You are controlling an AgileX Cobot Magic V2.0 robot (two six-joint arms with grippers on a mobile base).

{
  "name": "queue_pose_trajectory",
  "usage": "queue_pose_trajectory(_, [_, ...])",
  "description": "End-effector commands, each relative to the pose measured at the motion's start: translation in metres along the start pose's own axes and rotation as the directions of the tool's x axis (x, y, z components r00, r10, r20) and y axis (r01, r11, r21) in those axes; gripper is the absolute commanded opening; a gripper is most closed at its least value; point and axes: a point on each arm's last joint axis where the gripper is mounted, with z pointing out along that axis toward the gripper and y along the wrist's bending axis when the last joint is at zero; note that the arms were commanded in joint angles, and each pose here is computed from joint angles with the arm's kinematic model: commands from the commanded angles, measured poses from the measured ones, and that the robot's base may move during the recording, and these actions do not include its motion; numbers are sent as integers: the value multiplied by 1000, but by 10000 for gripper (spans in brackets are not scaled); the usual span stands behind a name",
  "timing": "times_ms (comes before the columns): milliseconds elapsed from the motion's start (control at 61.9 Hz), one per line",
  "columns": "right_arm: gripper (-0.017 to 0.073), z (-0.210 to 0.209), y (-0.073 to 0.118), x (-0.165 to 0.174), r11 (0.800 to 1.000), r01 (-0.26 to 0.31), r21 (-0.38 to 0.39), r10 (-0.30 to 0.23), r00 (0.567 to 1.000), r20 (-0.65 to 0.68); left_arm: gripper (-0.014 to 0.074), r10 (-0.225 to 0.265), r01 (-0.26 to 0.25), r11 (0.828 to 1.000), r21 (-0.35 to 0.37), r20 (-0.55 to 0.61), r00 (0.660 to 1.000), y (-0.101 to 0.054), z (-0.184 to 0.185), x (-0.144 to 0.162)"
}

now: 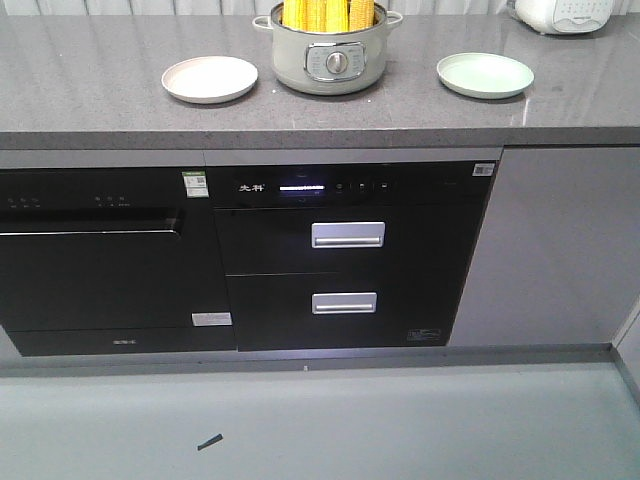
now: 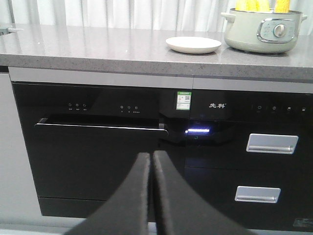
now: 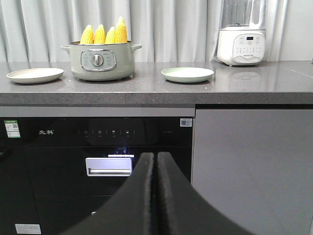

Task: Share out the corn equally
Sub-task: 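Drive the base toward the counter with the corn pot and plates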

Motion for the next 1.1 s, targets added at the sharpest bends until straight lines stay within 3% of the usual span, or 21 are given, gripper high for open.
queue_pose_trajectory(0, [-6,0,0,-4,1000,17,3,-17,997,69,-6,-9,8,1000,11,73,997,-1,0,-3])
queue_pose_trajectory(1082, [-6,0,0,-4,1000,17,3,-17,997,69,-6,-9,8,1000,11,73,997,-1,0,-3])
